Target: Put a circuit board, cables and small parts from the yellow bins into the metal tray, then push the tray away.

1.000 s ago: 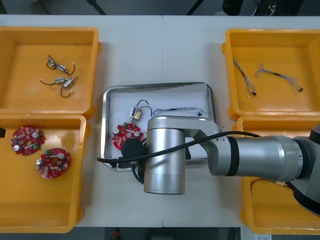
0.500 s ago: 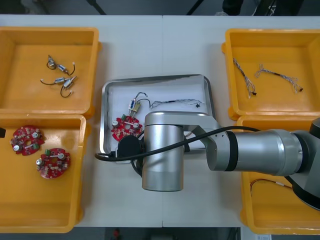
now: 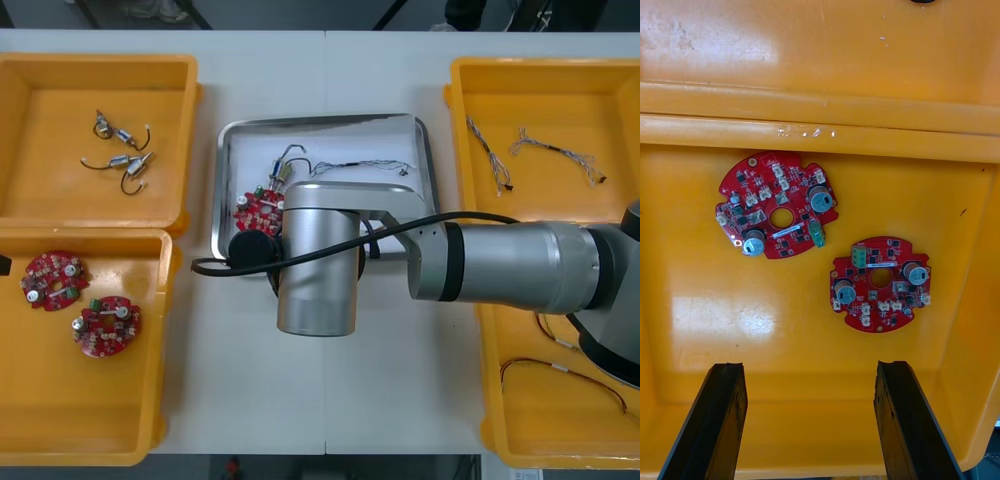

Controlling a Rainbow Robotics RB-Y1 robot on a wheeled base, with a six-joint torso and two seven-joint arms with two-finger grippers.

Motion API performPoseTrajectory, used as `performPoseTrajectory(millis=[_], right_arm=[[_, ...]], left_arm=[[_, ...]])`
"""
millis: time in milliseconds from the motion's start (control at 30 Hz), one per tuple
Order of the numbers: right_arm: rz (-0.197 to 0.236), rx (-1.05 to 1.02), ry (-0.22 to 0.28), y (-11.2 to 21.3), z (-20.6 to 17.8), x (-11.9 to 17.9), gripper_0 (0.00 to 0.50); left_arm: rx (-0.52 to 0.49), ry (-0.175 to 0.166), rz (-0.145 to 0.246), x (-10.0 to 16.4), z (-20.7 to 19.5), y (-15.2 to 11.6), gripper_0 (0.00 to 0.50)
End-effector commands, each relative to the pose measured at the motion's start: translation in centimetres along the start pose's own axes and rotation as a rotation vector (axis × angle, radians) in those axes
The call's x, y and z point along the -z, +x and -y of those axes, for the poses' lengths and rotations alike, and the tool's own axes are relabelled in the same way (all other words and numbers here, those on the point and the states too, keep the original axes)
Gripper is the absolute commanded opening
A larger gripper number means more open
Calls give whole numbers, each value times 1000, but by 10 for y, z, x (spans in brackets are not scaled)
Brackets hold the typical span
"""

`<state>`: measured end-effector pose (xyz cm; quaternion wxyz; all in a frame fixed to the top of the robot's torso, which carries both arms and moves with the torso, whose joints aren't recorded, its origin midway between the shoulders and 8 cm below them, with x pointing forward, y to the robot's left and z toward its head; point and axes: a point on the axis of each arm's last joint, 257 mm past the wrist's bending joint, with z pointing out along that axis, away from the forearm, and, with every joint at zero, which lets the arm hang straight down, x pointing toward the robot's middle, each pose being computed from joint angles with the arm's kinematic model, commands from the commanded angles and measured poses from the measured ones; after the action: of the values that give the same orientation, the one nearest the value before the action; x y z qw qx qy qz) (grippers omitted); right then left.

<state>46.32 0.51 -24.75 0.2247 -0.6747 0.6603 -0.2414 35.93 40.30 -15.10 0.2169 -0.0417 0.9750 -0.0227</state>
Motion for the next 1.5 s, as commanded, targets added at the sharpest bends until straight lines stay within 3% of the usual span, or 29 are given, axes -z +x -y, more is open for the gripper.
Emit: performPoseTrajectory(millis=[33, 533, 867, 1500], right_arm=[[18, 44, 90, -19, 39, 12, 0], [82, -30, 167, -41, 104, 4, 0], [122, -22, 227, -52, 126, -1, 0], [134, -51, 339, -44, 178, -18, 0]], left_arm=[[-126, -40, 17, 11, -8, -3, 500], [-126, -40, 17, 11, -8, -3, 500], [-126, -40, 17, 11, -8, -3, 500], [-126, -40, 17, 11, -8, -3, 500]])
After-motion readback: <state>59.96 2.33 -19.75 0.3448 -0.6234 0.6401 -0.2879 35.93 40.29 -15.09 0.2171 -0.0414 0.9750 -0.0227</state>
